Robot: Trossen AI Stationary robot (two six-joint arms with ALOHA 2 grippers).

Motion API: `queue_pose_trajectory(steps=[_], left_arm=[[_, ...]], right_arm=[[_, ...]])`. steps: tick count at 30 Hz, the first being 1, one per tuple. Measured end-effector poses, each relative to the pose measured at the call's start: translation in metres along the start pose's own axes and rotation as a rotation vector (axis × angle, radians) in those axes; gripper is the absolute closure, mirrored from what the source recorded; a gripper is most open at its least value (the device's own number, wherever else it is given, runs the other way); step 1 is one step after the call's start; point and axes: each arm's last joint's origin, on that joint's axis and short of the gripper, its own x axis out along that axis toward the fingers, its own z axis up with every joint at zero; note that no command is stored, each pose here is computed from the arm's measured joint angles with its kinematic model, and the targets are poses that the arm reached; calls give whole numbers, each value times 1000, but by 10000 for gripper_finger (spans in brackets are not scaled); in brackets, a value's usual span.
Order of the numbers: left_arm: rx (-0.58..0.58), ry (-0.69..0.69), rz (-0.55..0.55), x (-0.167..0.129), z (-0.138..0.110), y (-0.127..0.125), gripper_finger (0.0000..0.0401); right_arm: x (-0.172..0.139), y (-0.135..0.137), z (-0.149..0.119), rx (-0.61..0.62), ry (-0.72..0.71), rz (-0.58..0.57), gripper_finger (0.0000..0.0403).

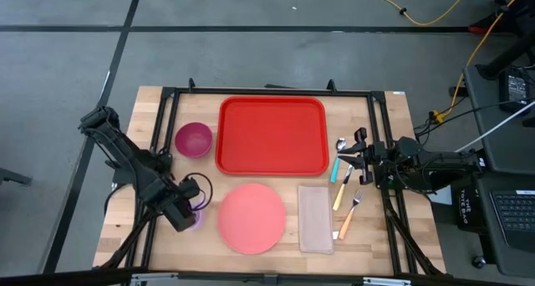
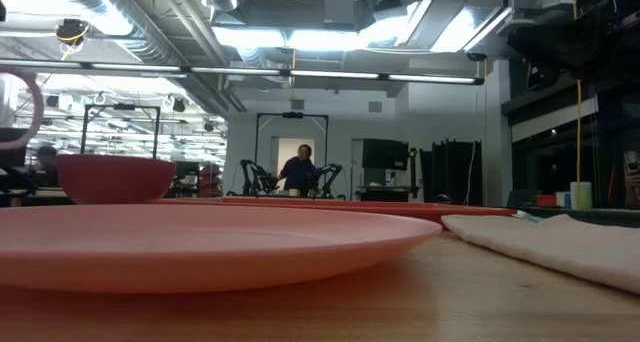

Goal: Set up tray
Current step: Put the purple mug on the top left of the red tray

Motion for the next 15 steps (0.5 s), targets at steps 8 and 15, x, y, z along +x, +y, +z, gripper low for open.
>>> queue_pose_trajectory(steps=[8,15], left_arm=[[51,-45,43,-5,13,5,399],[96,-41,57,-4,38,14,399]], right_arm=[[0,0,0,110,2,0,336],[0,0,-1,79,5,-13,336]])
